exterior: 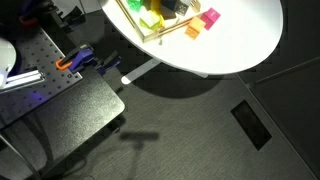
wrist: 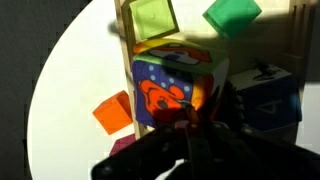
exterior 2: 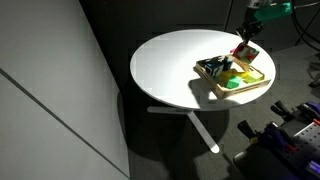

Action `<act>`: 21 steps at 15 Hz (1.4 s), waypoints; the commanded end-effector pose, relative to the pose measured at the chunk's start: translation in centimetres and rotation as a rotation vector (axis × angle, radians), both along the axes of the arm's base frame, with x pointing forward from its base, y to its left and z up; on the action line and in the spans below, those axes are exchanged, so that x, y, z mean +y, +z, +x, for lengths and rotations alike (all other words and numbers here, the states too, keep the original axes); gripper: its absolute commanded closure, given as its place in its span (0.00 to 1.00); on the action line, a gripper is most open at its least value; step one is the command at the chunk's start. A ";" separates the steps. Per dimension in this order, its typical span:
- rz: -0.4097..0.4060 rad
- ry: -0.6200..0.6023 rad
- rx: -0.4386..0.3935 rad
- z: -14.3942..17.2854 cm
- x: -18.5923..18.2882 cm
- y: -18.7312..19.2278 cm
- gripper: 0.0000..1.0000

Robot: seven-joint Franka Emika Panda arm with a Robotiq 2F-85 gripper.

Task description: Pick up the plushy block on the right and put it in the wooden box

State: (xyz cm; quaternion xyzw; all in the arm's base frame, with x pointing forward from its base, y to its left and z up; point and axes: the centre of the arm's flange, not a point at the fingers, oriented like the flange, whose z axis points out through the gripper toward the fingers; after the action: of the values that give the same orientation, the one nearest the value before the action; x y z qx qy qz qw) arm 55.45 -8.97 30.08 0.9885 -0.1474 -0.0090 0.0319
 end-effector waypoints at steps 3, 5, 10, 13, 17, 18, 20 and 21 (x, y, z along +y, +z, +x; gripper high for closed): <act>-0.008 -0.017 -0.077 -3.1 3.1 0.7 0.59; -0.013 -0.021 -0.061 -3.7 3.4 1.1 0.43; -0.022 -0.024 0.083 -5.3 3.0 3.1 0.04; -0.016 -0.021 0.181 -6.5 2.7 4.3 0.00; 0.000 0.017 0.228 -8.1 2.4 5.7 0.00; 0.006 0.041 0.223 -8.4 2.3 6.1 0.00; 0.023 0.100 0.202 -8.8 2.0 7.0 0.00; 0.031 0.126 0.191 -8.9 1.9 7.4 0.00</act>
State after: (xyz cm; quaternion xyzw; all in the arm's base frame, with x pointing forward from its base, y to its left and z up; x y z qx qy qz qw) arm 47.81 -6.37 35.61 0.9856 -0.1184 -0.1144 0.0389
